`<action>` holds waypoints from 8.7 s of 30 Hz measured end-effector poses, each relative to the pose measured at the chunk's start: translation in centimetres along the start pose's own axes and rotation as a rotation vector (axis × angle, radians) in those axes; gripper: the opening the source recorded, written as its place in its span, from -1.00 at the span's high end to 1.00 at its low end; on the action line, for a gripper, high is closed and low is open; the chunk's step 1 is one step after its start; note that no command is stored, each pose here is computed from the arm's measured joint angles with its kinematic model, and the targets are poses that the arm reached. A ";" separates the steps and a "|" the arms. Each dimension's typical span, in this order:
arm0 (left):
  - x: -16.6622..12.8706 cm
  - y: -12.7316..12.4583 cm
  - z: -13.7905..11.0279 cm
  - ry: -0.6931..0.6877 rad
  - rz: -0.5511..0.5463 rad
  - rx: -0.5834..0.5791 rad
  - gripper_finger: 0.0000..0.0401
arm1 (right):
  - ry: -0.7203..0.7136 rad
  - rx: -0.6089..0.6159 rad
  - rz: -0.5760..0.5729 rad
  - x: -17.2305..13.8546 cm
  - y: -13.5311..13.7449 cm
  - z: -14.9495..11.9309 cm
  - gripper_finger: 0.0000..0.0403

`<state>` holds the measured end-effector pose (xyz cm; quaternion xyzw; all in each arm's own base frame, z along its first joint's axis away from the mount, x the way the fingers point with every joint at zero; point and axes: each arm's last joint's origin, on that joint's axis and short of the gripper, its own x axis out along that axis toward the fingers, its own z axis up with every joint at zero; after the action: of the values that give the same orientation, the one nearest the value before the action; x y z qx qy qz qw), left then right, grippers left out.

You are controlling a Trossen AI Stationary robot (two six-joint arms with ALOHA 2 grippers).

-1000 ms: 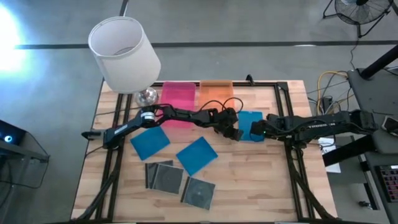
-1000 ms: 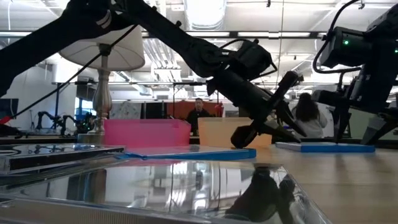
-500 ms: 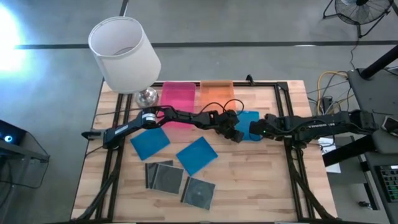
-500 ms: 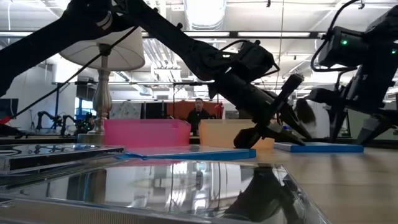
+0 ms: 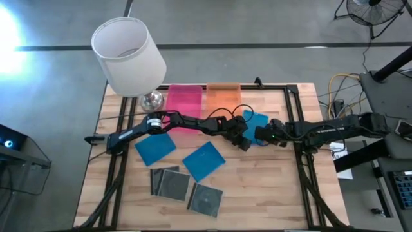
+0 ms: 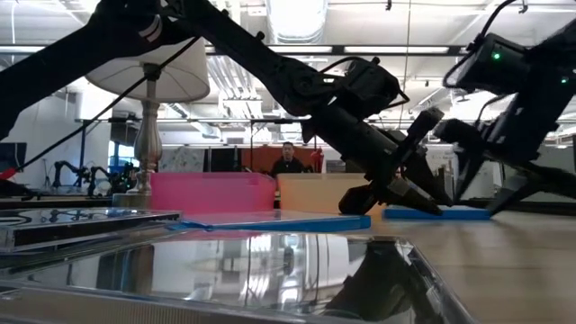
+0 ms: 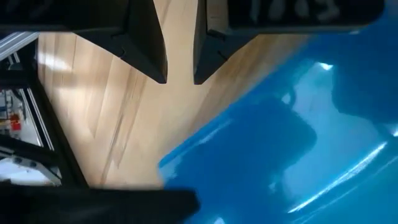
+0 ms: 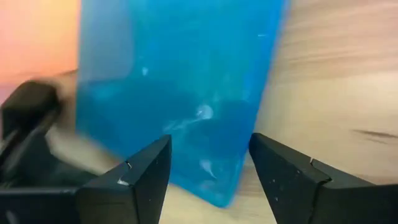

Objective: Pick & place jewel cases by type
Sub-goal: Put the blue cd case into the orange bin

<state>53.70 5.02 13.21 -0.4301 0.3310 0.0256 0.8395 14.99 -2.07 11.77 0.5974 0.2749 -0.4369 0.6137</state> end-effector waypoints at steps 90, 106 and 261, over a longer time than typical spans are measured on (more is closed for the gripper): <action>-11.2 -9.7 -4.5 -0.313 0.563 0.344 0.70 | -0.130 -0.386 0.050 0.5 5.7 -0.3 -0.10; -16.6 -6.1 -9.4 -0.404 0.548 0.183 0.70 | 0.057 -0.384 0.068 2.4 7.1 -3.6 -0.10; -3.5 -2.9 -7.1 0.023 0.309 -0.154 0.29 | 0.012 -0.285 0.234 -5.1 5.3 -7.6 -0.10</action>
<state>48.13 -1.22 14.37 -0.4375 0.3999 0.1747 0.7862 18.58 5.86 17.73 0.5349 0.2661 -0.3156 0.7372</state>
